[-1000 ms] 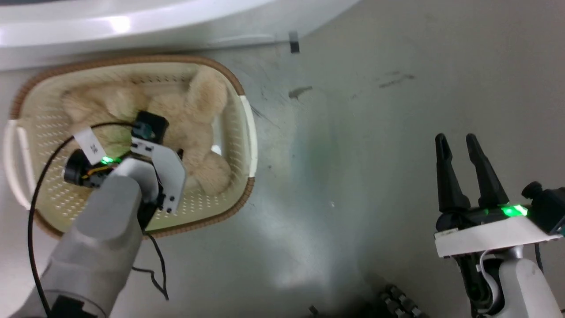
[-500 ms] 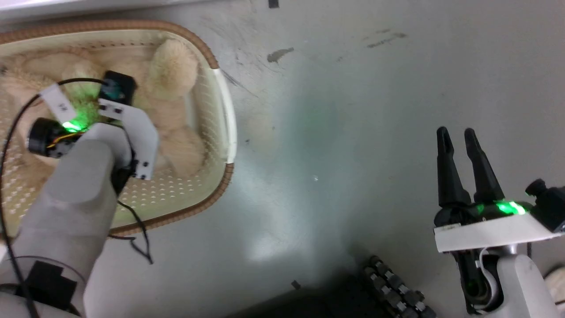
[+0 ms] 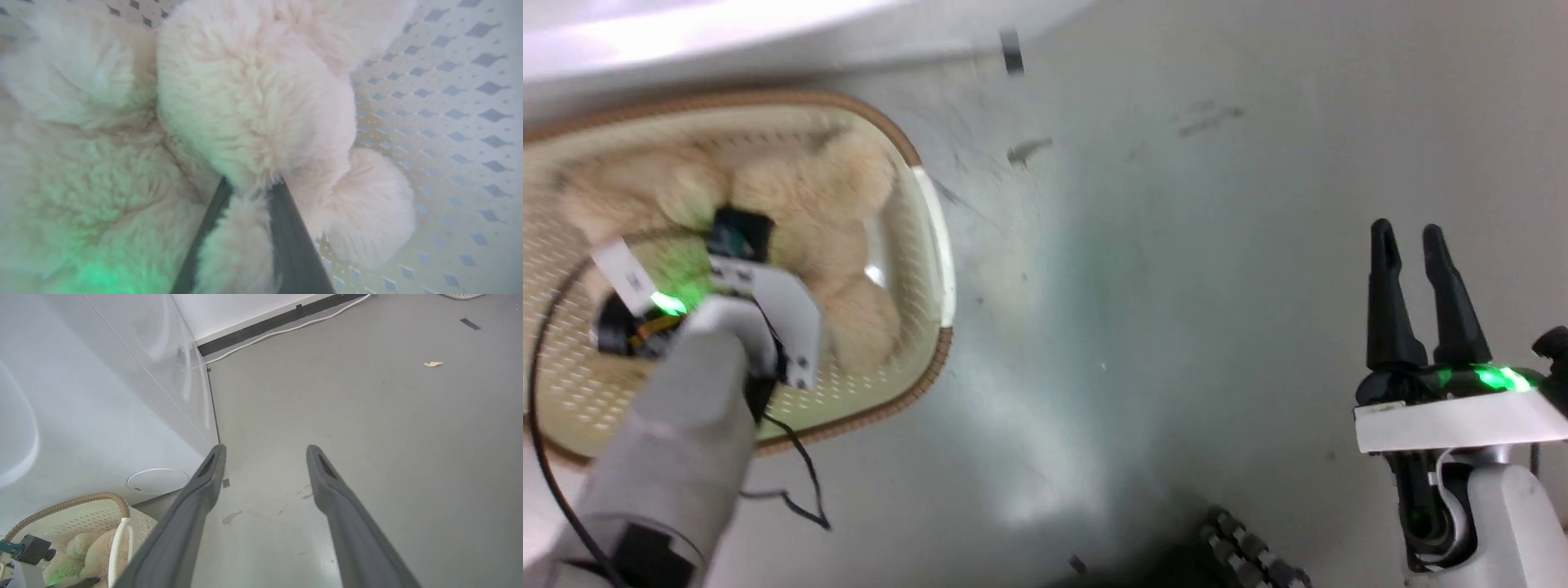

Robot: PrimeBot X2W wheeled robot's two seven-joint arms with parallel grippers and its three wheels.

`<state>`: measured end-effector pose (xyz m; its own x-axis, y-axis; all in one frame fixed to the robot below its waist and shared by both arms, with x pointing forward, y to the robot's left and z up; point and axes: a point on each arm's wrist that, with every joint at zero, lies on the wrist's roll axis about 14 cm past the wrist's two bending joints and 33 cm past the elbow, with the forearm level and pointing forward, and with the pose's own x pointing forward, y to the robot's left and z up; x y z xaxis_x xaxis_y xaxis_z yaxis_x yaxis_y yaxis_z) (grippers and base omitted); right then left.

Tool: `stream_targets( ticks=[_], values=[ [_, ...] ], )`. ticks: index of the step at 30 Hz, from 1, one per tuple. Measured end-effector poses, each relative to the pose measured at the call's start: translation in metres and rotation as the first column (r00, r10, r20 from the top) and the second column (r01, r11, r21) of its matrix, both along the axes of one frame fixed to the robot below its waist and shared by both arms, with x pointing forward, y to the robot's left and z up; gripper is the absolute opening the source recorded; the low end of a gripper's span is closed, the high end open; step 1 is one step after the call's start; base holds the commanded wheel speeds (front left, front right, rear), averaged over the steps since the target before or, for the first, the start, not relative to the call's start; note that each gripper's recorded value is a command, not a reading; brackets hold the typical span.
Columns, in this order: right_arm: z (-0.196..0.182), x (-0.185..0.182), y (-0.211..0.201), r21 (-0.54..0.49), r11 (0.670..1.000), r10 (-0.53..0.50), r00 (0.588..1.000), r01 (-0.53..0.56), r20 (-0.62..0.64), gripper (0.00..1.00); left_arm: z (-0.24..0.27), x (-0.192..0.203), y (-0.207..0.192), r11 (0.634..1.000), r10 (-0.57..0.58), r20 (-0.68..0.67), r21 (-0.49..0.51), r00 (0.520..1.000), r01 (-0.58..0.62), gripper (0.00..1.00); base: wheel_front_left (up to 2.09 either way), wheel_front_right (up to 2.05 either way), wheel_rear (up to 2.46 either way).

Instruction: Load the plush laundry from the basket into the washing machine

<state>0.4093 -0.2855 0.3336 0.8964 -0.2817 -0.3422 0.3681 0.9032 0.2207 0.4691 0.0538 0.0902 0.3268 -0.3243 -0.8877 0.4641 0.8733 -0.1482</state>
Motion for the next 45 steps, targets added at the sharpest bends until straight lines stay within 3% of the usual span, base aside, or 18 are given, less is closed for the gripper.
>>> stream_targets(
  ticks=[5,9,16,20,21,22,24,25,26,27,28,29,32,33,34,36,40,45],
  values=[
    [0.027,-0.003,0.008,-0.015,0.999,0.030,0.998,-0.029,0.055,1.00,0.046,-0.002,0.000,0.997,0.047,0.115,-0.059,0.992,-0.040,0.00,0.00,0.00,0.00],
    [0.049,-0.002,0.034,-0.050,0.991,0.128,0.987,-0.124,0.093,1.00,0.087,-0.003,0.005,0.990,0.106,0.203,-0.116,0.973,-0.084,0.00,0.00,0.00,0.00],
    [0.096,-0.010,0.050,-0.048,0.987,0.161,0.962,-0.154,0.220,1.00,0.157,-0.013,0.017,0.975,0.181,0.330,-0.182,0.926,-0.126,0.00,0.00,0.00,0.00],
    [0.122,-0.021,0.060,-0.066,0.982,0.190,0.941,-0.179,0.281,1.00,0.219,-0.016,0.018,0.964,0.220,0.486,-0.242,0.846,-0.111,0.00,0.00,0.00,0.00],
    [0.122,-0.021,0.060,-0.066,0.982,0.190,0.941,-0.179,0.281,1.00,0.219,-0.016,0.018,0.964,0.220,0.486,-0.242,0.846,-0.111,0.00,0.00,0.00,0.00],
    [0.133,-0.023,0.064,-0.072,0.980,0.201,0.929,-0.188,0.311,1.00,0.242,-0.022,0.020,0.961,0.228,0.543,-0.257,0.808,-0.098,0.00,0.00,0.00,0.00],
    [0.138,-0.025,0.065,-0.077,0.978,0.207,0.924,-0.192,0.322,1.00,0.253,-0.025,0.023,0.961,0.230,0.571,-0.261,0.788,-0.092,0.00,0.00,0.00,0.00],
    [0.146,-0.029,0.068,-0.082,0.977,0.213,0.914,-0.196,0.345,1.00,0.277,-0.031,0.026,0.957,0.246,0.623,-0.277,0.742,-0.084,0.00,0.00,0.00,0.00],
    [0.146,-0.029,0.068,-0.082,0.977,0.213,0.914,-0.196,0.345,1.00,0.277,-0.031,0.026,0.957,0.246,0.623,-0.277,0.742,-0.084,0.00,0.00,0.00,0.00],
    [0.153,-0.033,0.071,-0.082,0.976,0.219,0.906,-0.203,0.363,1.00,0.300,-0.035,0.031,0.953,0.265,0.672,-0.293,0.692,-0.080,0.00,0.00,0.00,0.00],
    [0.153,-0.033,0.071,-0.082,0.976,0.219,0.906,-0.203,0.363,1.00,0.300,-0.035,0.031,0.953,0.265,0.672,-0.293,0.692,-0.080,0.00,0.00,0.00,0.00],
    [0.158,-0.038,0.074,-0.084,0.974,0.226,0.897,-0.210,0.380,1.00,0.324,-0.038,0.036,0.949,0.281,0.719,-0.309,0.636,-0.071,0.00,0.00,0.00,0.00],
    [0.164,-0.040,0.080,-0.084,0.971,0.239,0.886,-0.224,0.397,1.00,0.356,-0.041,0.041,0.953,0.268,0.788,-0.302,0.554,-0.031,0.00,0.00,0.00,0.00],
    [0.164,-0.040,0.080,-0.084,0.971,0.239,0.886,-0.224,0.397,1.00,0.356,-0.041,0.041,0.953,0.268,0.788,-0.302,0.554,-0.031,0.00,0.00,0.00,0.00],
    [0.166,-0.039,0.082,-0.085,0.969,0.246,0.881,-0.232,0.404,1.00,0.376,-0.039,0.044,0.947,0.287,0.815,-0.319,0.503,-0.024,0.00,0.00,0.00,0.00],
    [0.164,-0.037,0.083,-0.082,0.969,0.248,0.883,-0.235,0.400,1.00,0.392,-0.033,0.044,0.947,0.288,0.843,-0.322,0.455,-0.003,0.00,0.00,0.00,0.00],
    [0.153,-0.028,0.086,-0.068,0.967,0.251,0.892,-0.244,0.375,1.00,0.409,-0.011,0.044,0.943,0.298,0.868,-0.333,0.397,0.021,0.00,0.00,0.00,0.00],
    [0.146,-0.005,0.094,-0.063,0.960,0.276,0.888,-0.272,0.367,1.00,0.408,0.033,0.048,0.946,0.281,0.883,-0.321,0.375,0.046,0.00,0.00,0.00,0.00]
  ],
)
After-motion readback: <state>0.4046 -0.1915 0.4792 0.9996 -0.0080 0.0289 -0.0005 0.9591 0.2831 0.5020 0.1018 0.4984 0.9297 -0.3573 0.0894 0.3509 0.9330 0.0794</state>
